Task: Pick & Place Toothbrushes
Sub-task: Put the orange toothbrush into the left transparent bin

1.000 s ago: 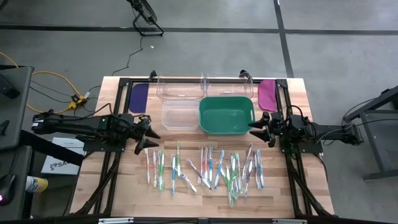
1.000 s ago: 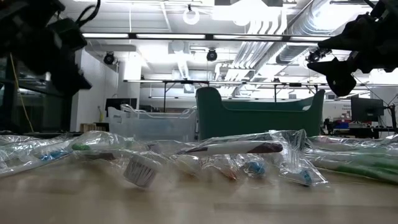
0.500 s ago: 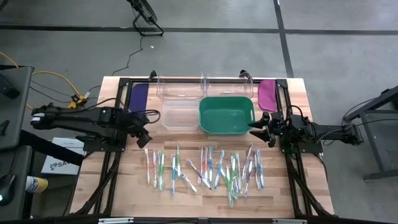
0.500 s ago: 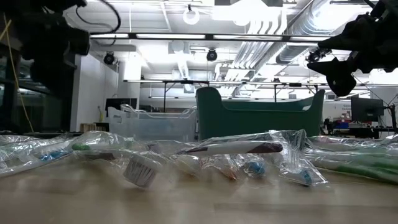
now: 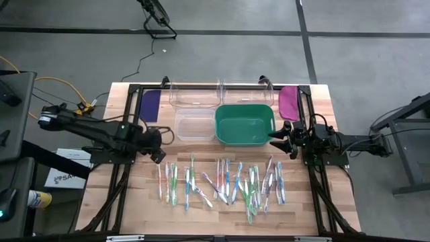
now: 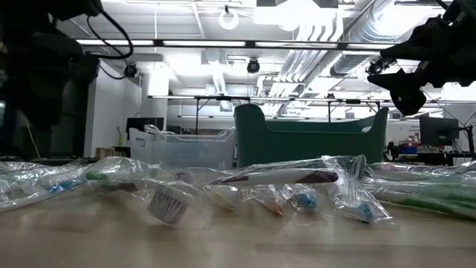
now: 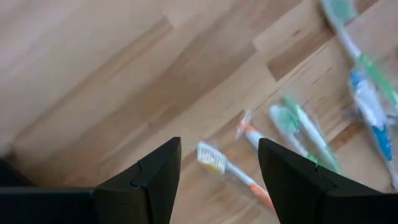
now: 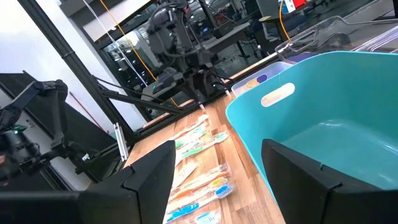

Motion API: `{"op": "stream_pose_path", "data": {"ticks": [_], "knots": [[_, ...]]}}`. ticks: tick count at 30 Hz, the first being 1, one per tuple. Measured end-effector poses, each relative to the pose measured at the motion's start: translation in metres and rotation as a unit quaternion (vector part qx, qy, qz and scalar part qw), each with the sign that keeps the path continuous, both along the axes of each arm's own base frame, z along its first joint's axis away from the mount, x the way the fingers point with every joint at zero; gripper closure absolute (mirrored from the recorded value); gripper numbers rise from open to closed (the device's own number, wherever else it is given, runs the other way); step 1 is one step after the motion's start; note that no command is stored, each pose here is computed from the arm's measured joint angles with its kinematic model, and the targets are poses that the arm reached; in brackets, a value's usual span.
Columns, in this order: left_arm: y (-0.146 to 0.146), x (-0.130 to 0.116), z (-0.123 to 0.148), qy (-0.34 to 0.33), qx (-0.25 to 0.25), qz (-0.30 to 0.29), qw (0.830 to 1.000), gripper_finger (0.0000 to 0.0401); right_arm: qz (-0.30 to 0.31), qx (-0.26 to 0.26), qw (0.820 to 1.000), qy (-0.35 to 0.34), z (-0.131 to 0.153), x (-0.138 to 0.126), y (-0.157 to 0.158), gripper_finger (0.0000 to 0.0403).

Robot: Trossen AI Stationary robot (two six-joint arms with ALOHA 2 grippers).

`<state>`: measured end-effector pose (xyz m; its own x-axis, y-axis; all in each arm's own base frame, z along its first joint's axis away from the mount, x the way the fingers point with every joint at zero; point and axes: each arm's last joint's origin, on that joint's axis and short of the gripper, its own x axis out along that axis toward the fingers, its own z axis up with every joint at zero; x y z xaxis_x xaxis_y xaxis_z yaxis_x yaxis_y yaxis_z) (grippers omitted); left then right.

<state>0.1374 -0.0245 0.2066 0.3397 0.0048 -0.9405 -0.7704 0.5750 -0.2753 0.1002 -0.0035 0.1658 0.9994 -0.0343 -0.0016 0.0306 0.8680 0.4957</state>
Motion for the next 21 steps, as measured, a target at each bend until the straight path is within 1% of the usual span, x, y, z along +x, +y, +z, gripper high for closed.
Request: {"op": "stream_pose_path", "data": {"ticks": [13,17,21], "knots": [[-0.034,0.007,-0.023,0.080,0.011,0.029,0.996,0.0192,0.000,0.000,1.000,0.000,0.000,0.000,0.000,0.0170],[-0.041,0.011,-0.030,0.094,0.013,0.033,0.995,0.0192,0.000,0.000,1.000,0.000,0.000,0.000,0.000,0.0170],[-0.045,0.016,-0.034,0.090,0.006,0.032,0.995,0.0192,0.000,0.000,1.000,0.000,0.000,0.000,0.000,0.0170]]}}
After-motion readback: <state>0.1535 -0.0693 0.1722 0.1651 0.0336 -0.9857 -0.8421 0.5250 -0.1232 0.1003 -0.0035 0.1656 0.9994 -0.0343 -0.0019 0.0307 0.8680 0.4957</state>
